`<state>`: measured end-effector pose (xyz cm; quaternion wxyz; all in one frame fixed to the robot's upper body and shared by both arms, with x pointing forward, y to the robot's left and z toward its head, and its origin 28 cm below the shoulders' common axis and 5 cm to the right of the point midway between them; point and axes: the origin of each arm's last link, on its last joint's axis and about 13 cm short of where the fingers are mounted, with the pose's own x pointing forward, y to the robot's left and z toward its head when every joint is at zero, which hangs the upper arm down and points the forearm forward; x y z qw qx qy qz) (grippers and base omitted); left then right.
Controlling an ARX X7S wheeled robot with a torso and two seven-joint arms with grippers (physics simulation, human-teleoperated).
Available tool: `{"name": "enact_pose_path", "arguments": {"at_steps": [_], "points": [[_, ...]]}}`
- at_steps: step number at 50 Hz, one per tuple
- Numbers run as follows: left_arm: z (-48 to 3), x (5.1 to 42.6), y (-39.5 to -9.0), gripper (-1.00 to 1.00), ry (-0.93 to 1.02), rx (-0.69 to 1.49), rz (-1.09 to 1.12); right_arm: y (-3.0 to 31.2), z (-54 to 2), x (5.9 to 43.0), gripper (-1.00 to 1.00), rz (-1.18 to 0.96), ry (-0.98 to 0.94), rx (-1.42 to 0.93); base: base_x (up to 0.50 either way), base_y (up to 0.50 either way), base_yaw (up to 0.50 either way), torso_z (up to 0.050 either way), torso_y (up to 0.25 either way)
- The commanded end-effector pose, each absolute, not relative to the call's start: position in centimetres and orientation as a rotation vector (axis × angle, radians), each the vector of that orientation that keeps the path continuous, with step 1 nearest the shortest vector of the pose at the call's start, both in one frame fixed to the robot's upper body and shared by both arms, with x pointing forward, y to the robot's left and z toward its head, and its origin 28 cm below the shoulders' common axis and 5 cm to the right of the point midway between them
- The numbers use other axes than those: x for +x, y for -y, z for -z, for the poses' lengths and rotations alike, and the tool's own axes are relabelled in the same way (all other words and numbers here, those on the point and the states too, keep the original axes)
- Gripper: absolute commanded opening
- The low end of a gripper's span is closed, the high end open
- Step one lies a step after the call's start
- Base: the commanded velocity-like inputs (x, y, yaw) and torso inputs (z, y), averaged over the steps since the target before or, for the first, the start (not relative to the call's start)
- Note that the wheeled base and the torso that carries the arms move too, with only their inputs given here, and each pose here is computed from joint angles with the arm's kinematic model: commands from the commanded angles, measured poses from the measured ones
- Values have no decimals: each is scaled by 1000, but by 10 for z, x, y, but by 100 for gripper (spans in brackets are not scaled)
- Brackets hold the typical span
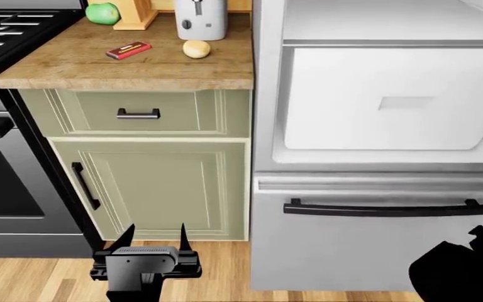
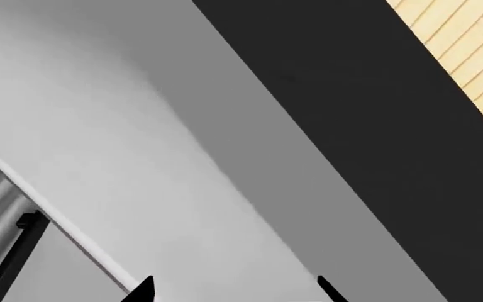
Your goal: Open the fridge door
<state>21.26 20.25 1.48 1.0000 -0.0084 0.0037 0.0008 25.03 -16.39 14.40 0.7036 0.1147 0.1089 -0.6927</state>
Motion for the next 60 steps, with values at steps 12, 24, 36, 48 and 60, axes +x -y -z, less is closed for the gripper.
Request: {"name": "enact_pose_path", "arguments": {"at_steps": [12,24,36,48,60], "points": [[-14,213,-202,100,-10,-14,-2,209,-174,243,100,1505,-152,285,0,0,0,4,3],[-13,213,-202,100,-13,-10,2,234,-184,229,100,1495,-149,220,0,0,0,8,4],[-13,213,-201,100,-14,-5,5,264,-206,214,100,1509,-129,141,0,0,0,11,3],[-12,214,-201,100,-16,0,7,290,-213,197,100,1550,-138,79,0,0,0,2,1],[-12,214,-200,100,-18,7,16,314,-213,179,100,1607,-171,37,0,0,0,1,0]]}}
